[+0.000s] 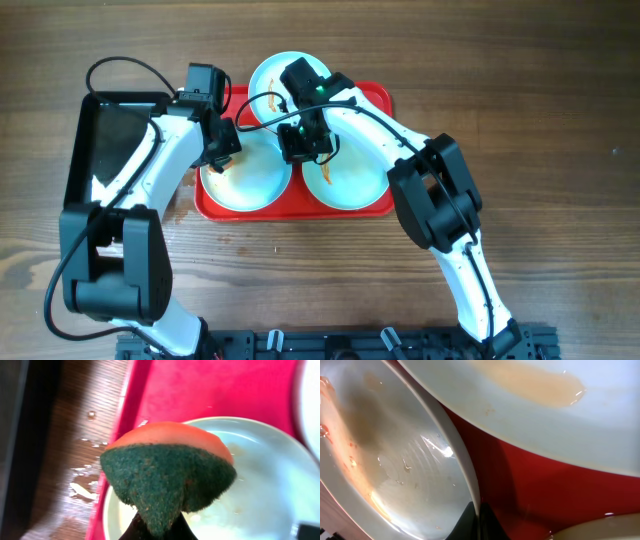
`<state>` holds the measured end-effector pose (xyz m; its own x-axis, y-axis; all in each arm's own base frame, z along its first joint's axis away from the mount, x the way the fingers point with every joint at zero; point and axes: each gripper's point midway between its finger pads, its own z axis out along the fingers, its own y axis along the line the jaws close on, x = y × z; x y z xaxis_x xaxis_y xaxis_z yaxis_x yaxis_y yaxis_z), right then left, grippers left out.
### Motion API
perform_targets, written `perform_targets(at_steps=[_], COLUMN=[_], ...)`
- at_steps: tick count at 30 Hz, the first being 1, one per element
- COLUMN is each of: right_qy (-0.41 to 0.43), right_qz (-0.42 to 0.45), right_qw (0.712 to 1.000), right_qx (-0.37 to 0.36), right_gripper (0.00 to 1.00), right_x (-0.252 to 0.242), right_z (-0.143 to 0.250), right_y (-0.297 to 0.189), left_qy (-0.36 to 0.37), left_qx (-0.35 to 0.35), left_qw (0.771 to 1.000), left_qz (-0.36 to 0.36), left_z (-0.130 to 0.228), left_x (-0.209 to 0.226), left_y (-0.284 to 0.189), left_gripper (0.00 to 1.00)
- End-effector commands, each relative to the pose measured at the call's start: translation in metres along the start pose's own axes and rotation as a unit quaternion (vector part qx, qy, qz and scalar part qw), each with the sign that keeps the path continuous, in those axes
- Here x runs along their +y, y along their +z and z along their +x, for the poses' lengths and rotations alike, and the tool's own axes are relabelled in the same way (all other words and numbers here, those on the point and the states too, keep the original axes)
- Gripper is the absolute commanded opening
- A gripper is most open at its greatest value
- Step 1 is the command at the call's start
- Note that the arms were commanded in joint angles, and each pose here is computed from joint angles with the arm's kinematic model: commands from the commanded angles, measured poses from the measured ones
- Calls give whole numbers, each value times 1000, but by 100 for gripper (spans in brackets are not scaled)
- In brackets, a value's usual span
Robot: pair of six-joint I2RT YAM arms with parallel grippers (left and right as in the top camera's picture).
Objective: Clean dirty plates on tray and stack at the side
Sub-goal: 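Scrub the lower-left plate with the sponge while the right gripper holds it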
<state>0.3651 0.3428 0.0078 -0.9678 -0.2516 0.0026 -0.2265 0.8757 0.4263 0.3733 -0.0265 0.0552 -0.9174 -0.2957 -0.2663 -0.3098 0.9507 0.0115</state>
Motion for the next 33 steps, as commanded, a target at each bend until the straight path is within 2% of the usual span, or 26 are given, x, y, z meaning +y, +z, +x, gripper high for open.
perform_targets(at_steps=[1, 8, 9, 11, 13, 14, 16, 21, 24, 25, 26, 28, 33], right_qy=[11, 20, 20, 21, 21, 21, 21, 21, 21, 21, 23, 24, 25], right_qz=[15, 15, 15, 16, 15, 15, 15, 15, 14, 13, 13, 14, 14], right_qw=[1000, 1000, 1000, 1000, 1000, 1000, 1000, 1000, 1000, 1000, 1000, 1000, 1000], right_qx=[6, 6, 6, 7, 7, 7, 6, 4, 2, 2, 2, 4, 5], right_gripper=[4, 4, 4, 4, 4, 4, 4, 4, 4, 4, 4, 5, 4], right_x=[-12, -12, -12, -12, -13, -13, -13, -13, -12, -12, -12, -12, -13], right_z=[0, 0, 0, 1, 0, 0, 0, -1, -2, -2, -2, -1, -1], right_y=[9, 9, 9, 9, 9, 9, 9, 9, 9, 9, 9, 9, 9], left_qy=[-11, -10, -11, -8, -4, -6, -14, -19, -21, -20, -18, -16, -15], left_qx=[55, 67, 64, 50, 26, 18, 16, -39, -58, -46, -34, -6, 11], left_qw=[992, 991, 994, 999, 993, 990, 987, 992, 998, 998, 997, 994, 993], left_qz=[111, 113, 93, 4, -112, -142, -160, -122, -23, 38, 71, 105, 113], left_z=[28, 47, 47, 46, 39, 36, 34, 13, 7, 8, 11, 19, 21], left_x=[-35, -34, -27, 5, 51, 64, 77, 60, 25, 3, -10, -24, -33], left_y=[22, 59, 61, 64, 61, 58, 55, 18, -7, -4, -1, 11, 45], left_gripper=[4, 4, 4, 4, 4, 4, 4, 4, 4, 4, 4, 4, 4])
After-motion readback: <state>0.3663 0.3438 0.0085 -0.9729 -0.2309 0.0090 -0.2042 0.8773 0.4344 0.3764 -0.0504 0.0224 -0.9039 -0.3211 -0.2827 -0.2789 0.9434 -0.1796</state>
